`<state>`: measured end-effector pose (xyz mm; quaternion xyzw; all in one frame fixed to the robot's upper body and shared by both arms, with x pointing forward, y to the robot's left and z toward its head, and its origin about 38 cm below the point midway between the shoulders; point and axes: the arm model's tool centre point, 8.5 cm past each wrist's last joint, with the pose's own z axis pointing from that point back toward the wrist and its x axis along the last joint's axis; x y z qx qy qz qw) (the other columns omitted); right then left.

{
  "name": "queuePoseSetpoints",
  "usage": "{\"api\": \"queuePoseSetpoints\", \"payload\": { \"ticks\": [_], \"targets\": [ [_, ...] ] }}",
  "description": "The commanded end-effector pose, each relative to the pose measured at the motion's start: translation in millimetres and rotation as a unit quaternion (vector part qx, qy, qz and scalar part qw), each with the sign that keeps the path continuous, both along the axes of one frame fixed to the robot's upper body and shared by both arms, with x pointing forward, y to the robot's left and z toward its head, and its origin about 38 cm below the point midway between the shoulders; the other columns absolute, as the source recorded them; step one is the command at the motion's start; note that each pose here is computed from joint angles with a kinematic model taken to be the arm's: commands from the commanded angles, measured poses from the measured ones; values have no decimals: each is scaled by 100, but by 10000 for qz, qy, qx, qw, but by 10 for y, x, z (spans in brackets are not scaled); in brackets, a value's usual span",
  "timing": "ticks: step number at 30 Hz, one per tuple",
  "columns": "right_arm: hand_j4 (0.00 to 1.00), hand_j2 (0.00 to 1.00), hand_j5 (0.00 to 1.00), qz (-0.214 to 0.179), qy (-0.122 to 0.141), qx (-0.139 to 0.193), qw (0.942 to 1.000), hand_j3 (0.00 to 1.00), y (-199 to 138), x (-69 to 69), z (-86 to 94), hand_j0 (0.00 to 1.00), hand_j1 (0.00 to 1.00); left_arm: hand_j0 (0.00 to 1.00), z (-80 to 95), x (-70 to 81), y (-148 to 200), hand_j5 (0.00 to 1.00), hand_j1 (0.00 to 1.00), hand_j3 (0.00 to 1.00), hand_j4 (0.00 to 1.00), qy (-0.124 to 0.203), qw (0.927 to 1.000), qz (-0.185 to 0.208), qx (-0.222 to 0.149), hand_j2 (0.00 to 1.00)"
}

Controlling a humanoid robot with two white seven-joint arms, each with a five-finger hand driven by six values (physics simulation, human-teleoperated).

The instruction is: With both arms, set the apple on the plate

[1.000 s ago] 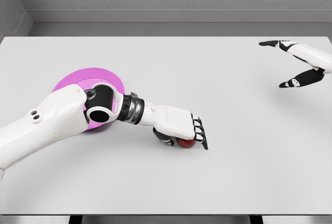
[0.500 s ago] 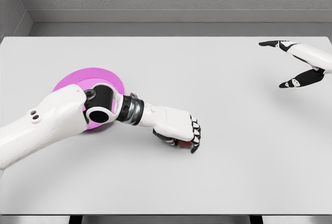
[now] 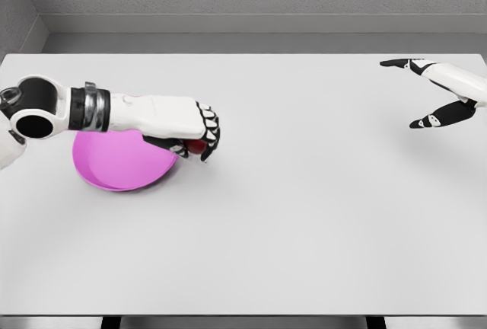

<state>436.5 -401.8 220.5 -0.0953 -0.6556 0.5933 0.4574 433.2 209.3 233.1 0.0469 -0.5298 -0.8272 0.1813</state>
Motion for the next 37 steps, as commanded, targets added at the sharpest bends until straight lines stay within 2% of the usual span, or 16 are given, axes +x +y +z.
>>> {"api": "queuePoseSetpoints", "payload": {
  "ticks": [1, 3, 7, 9, 10, 12, 19, 21, 23, 26, 28, 31, 37],
  "targets": [
    [100, 100, 100, -9, 3, 41, 10000, 100, -1, 1, 7, 100, 100, 34, 47, 172, 604, 34, 34, 34, 34, 32, 9964, 833, 121, 34],
    [100, 100, 100, -2, 16, 46, 10000, 100, 6, -1, -7, 100, 100, 36, -80, 284, 857, 36, 36, 36, 36, 180, 9916, 1264, 228, 36],
    [100, 100, 100, -4, 53, 36, 10000, 100, 2, -13, -35, 100, 100, 41, -189, 258, 931, 41, 41, 41, 41, 288, 9900, 1346, 315, 41],
    [100, 100, 100, -5, 53, 36, 10000, 100, 2, -13, -35, 100, 100, 63, -205, 264, 943, 63, 63, 63, 63, 315, 9895, 1378, 291, 63],
    [100, 100, 100, -4, 53, 36, 10000, 100, 2, -13, -35, 100, 100, 82, -205, 268, 919, 82, 82, 82, 82, 317, 9898, 1362, 251, 82],
    [100, 100, 100, -5, 52, 36, 10000, 100, 2, -13, -35, 100, 100, 100, -202, 273, 909, 100, 100, 100, 100, 357, 9898, 1370, 178, 100],
    [100, 100, 100, -24, 74, 26, 10000, 100, -18, -23, -48, 100, 100, 100, -174, 300, 1005, 100, 100, 100, 100, 393, 9875, 1520, 106, 100],
    [100, 100, 100, -73, 96, 27, 9999, 100, -53, -25, -61, 100, 100, 100, -215, 372, 1233, 100, 100, 100, 100, 689, 9779, 1962, -230, 100],
    [100, 100, 100, -280, 215, 41, 9994, 100, -188, -13, -129, 100, 100, 100, -230, 450, 1494, 100, 100, 100, 100, 753, 9677, 2388, -287, 100],
    [100, 100, 100, -486, 260, -59, 9985, 100, -375, -29, -100, 100, 100, 100, -249, 506, 1771, 100, 100, 100, 100, 767, 9560, 2816, -286, 100],
    [100, 100, 100, -808, 455, -40, 9957, 100, -583, -29, -212, 100, 100, 100, -286, 523, 1964, 100, 100, 100, 100, 804, 9468, 3106, -255, 100],
    [100, 100, 100, -833, 443, -86, 9955, 100, -624, -42, -179, 100, 100, 100, -265, 498, 2145, 100, 100, 100, 100, 787, 9402, 3308, -197, 100],
    [100, 100, 100, -726, 390, -83, 9966, 100, -553, -43, -153, 100, 100, 100, -217, 487, 2227, 100, 100, 100, 100, 735, 9374, 3396, -221, 100]
  ]
}}
